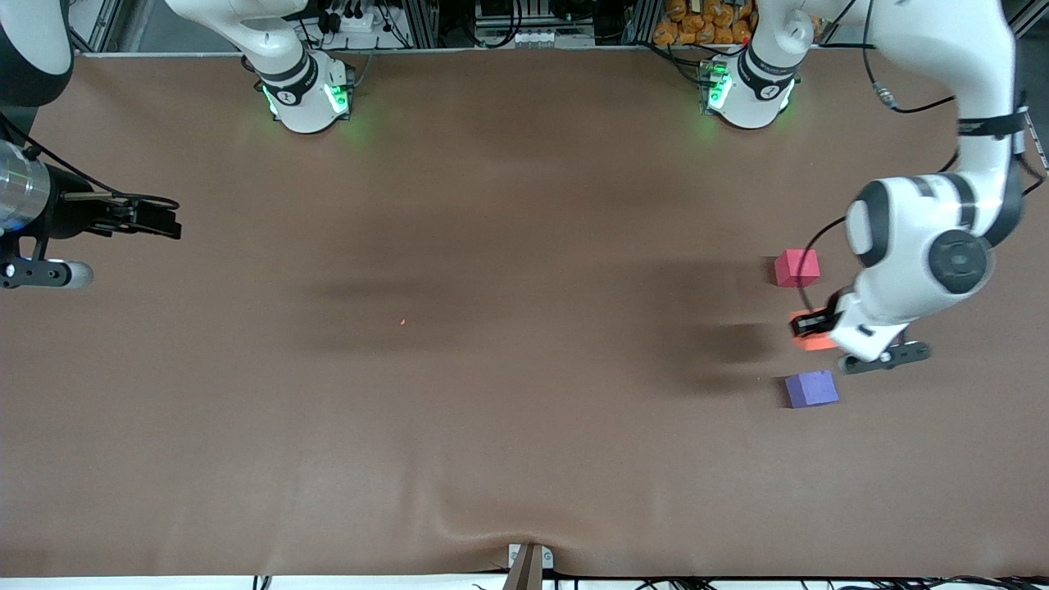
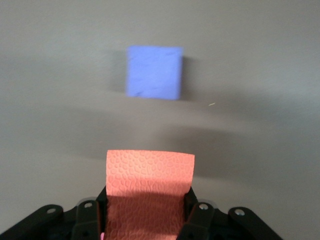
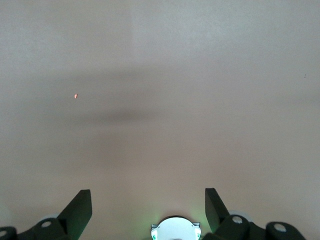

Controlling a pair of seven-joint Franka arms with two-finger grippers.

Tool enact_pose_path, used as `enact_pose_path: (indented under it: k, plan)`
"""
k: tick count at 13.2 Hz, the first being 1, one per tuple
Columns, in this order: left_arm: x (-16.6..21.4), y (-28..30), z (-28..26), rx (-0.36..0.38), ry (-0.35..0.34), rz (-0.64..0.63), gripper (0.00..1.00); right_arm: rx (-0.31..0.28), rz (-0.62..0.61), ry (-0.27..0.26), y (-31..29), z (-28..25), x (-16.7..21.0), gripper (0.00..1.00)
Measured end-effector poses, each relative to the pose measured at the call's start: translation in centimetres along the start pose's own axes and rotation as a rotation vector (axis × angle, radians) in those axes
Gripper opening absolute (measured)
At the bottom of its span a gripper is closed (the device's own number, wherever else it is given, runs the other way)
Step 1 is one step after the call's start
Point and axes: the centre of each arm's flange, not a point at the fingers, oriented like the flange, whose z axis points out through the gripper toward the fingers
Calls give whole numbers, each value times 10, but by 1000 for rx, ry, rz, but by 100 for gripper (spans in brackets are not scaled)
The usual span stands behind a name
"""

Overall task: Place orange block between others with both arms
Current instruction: 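Carry the orange cube with the left gripper between the pink and purple cubes, then lower the orange cube between the pink and purple cubes, open the left gripper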

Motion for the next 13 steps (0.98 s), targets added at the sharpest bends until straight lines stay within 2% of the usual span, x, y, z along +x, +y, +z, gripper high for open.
enact_pose_path:
  k: [5, 13]
  plan:
    - [-23, -10, 40, -3, 19, 24, 54, 0, 0, 0, 0, 0, 0, 100]
    - [-32, -22, 68, 4, 111, 9, 54, -2, -9, 0, -5, 0, 0, 100]
